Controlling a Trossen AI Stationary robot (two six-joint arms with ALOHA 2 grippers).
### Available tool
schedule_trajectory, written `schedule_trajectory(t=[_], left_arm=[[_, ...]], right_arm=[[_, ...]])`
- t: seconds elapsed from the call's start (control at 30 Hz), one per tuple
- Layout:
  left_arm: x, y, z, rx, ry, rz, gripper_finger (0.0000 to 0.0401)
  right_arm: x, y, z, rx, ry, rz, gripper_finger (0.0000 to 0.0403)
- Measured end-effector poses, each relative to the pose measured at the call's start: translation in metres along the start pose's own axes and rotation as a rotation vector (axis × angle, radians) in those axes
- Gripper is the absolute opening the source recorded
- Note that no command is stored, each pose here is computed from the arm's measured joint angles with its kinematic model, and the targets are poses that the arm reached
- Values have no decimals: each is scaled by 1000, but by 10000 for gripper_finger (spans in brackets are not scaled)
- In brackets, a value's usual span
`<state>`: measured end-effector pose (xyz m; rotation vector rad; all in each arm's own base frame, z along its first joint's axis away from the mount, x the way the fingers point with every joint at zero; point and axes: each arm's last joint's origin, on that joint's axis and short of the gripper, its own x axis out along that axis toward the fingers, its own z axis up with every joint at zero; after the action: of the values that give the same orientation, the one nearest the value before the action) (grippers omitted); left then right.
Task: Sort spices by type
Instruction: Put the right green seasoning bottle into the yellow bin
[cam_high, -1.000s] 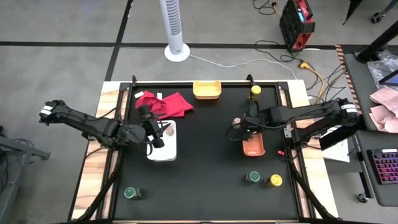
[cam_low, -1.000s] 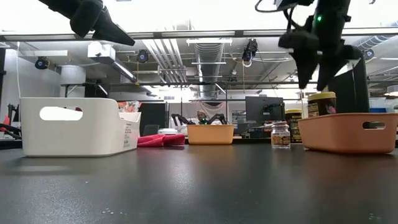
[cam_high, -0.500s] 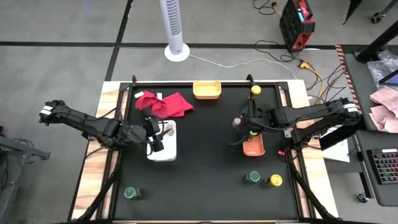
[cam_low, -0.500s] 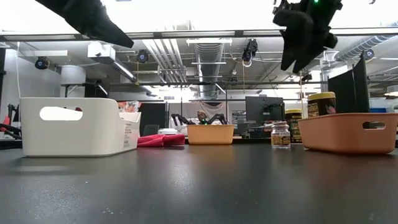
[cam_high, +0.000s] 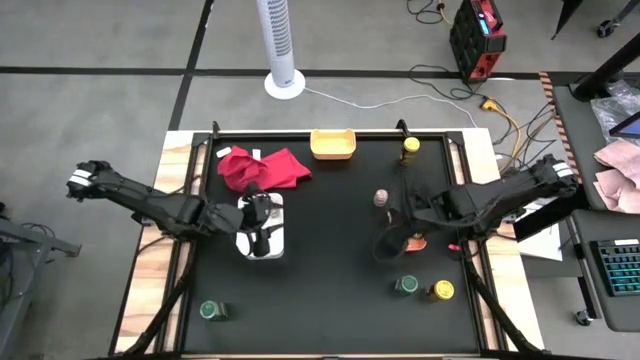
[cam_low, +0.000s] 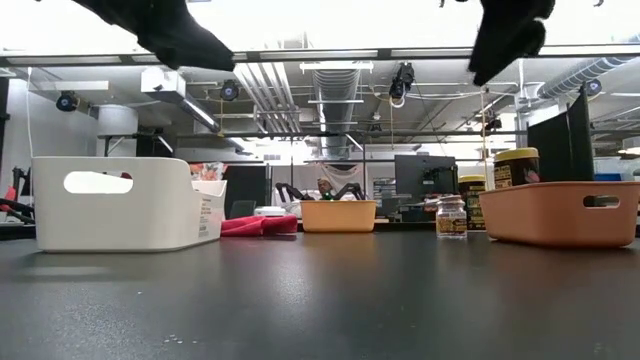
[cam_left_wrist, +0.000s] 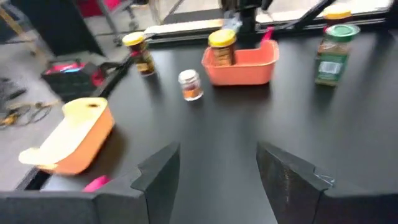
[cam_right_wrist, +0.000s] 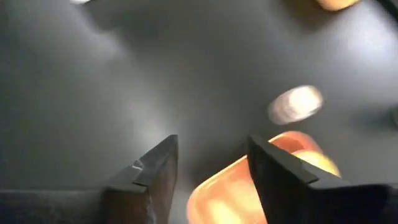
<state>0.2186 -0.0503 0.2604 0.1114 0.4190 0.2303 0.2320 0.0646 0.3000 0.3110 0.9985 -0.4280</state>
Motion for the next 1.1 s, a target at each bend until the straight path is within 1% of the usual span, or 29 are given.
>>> schedule_trajectory(t=[0.1, 0.2, 0.33, 0.4, 0.5, 0.6, 0.7, 0.77, 0.87, 1.1], left_arm=[[11, -6, 0, 18, -21, -5, 196], [20, -11, 1, 56, -45, -5, 196], [26, -15, 5, 108, -98, -2, 196], [26, -15, 7, 137, -119, 1, 196], [25, -14, 9, 164, -140, 6, 196], [24, -13, 11, 175, -152, 10, 196], [23, -13, 11, 176, -154, 10, 196], [23, -13, 11, 178, -154, 10, 196], [23, -13, 11, 184, -154, 11, 196], [24, -13, 11, 209, -154, 15, 196]], right_arm=[[-6, 15, -15, -4, 75, 99, 147], [-12, 30, -32, 30, 169, 178, 102], [-23, 42, -54, 116, 277, 214, 29], [-27, 45, -62, 135, 286, 205, 18], [-28, 52, -72, 128, 282, 195, 24], [-22, 60, -81, 107, 301, 163, 33], [-11, 68, -86, 91, 368, 134, 46], [-4, 72, -90, 103, 429, 110, 59], [3, 74, -93, 135, 480, 70, 90], [7, 76, -93, 197, 487, 43, 187]])
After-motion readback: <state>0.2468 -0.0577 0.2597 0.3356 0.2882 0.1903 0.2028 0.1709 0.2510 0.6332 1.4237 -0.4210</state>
